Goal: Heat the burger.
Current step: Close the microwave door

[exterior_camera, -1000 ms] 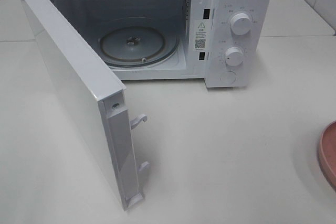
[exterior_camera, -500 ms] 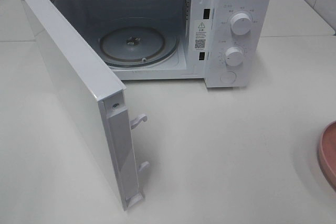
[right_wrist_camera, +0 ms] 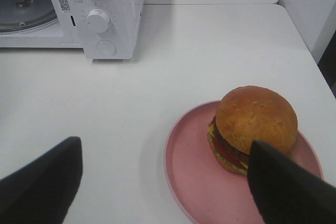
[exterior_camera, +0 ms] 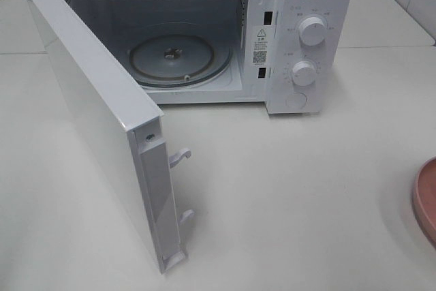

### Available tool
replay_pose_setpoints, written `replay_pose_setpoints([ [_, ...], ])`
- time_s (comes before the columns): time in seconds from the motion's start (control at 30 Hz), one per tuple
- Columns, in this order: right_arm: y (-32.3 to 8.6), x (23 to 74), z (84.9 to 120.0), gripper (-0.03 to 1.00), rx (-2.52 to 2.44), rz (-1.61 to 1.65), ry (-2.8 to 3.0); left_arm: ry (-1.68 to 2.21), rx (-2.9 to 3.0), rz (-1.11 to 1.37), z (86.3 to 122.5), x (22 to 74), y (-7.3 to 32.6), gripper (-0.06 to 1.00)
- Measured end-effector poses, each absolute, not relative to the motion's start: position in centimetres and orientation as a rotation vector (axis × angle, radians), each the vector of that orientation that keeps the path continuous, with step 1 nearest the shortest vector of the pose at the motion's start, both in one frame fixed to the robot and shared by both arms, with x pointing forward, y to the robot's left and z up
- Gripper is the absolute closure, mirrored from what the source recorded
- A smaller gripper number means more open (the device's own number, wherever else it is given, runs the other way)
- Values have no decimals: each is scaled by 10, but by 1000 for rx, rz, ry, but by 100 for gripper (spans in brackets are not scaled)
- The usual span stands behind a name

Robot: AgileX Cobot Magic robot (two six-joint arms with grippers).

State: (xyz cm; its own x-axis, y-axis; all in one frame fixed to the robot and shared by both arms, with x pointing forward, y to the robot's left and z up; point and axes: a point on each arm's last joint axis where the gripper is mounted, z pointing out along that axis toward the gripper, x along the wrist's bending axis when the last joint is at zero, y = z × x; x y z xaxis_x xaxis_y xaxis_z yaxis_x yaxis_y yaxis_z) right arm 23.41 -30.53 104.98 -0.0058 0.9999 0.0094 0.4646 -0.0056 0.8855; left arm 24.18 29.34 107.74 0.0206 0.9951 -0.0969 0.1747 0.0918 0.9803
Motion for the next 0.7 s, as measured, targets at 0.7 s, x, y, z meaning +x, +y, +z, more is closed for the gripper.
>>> replay_pose_setpoints([
  [0.7, -305, 234, 1050, 20, 1558, 952, 1559, 1358, 1073, 1067, 1030, 313, 304, 94],
])
